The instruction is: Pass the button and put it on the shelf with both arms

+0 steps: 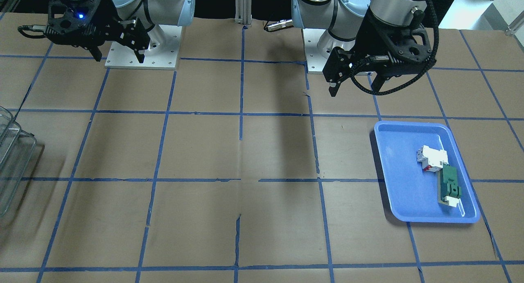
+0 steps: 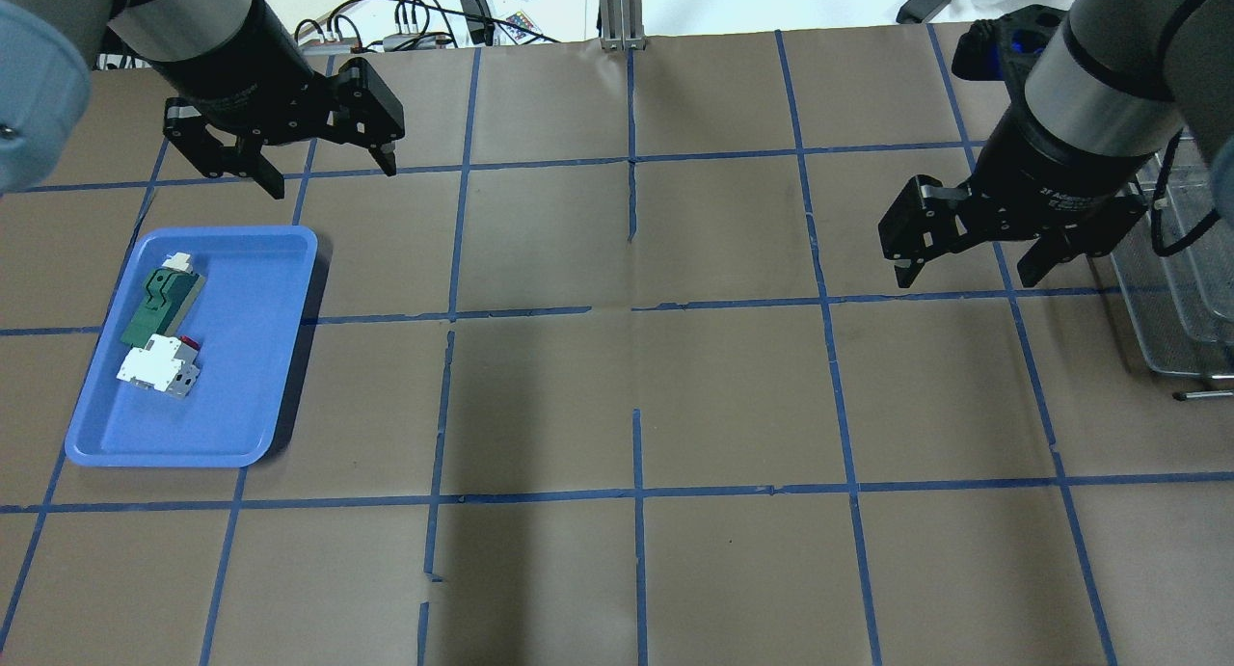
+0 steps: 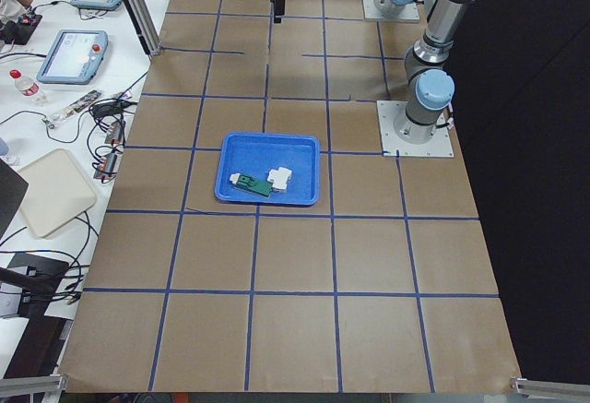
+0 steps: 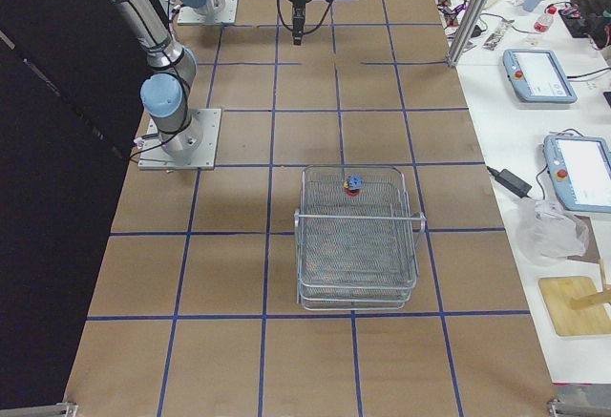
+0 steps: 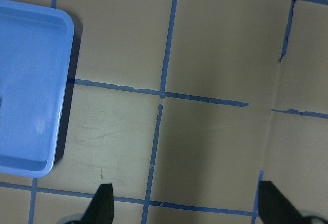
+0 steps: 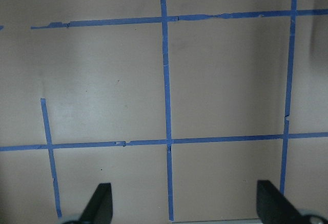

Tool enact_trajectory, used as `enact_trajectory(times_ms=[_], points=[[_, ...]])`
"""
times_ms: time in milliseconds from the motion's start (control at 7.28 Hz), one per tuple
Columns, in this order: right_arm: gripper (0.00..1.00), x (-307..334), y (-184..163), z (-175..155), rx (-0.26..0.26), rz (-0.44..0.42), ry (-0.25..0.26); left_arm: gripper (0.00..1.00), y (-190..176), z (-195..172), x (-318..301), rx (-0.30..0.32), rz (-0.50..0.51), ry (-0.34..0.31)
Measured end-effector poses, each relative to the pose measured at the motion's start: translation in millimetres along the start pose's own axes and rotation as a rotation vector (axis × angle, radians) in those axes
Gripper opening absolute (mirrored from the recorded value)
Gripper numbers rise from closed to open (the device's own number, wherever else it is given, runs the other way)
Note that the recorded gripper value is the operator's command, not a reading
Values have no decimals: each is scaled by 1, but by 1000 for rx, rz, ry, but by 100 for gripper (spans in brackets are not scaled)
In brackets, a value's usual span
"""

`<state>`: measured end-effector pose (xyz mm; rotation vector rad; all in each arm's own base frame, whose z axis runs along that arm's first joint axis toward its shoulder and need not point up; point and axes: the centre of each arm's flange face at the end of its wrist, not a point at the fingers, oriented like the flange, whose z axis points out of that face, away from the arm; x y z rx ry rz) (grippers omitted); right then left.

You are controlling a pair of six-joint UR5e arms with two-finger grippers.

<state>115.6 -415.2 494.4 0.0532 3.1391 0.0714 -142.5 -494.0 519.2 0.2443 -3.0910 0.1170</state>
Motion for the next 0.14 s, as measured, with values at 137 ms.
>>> enact_trajectory(times_ms=[137], points=[[100, -1, 0, 1, -2, 3, 5, 100, 0, 0, 0, 0, 0, 0]])
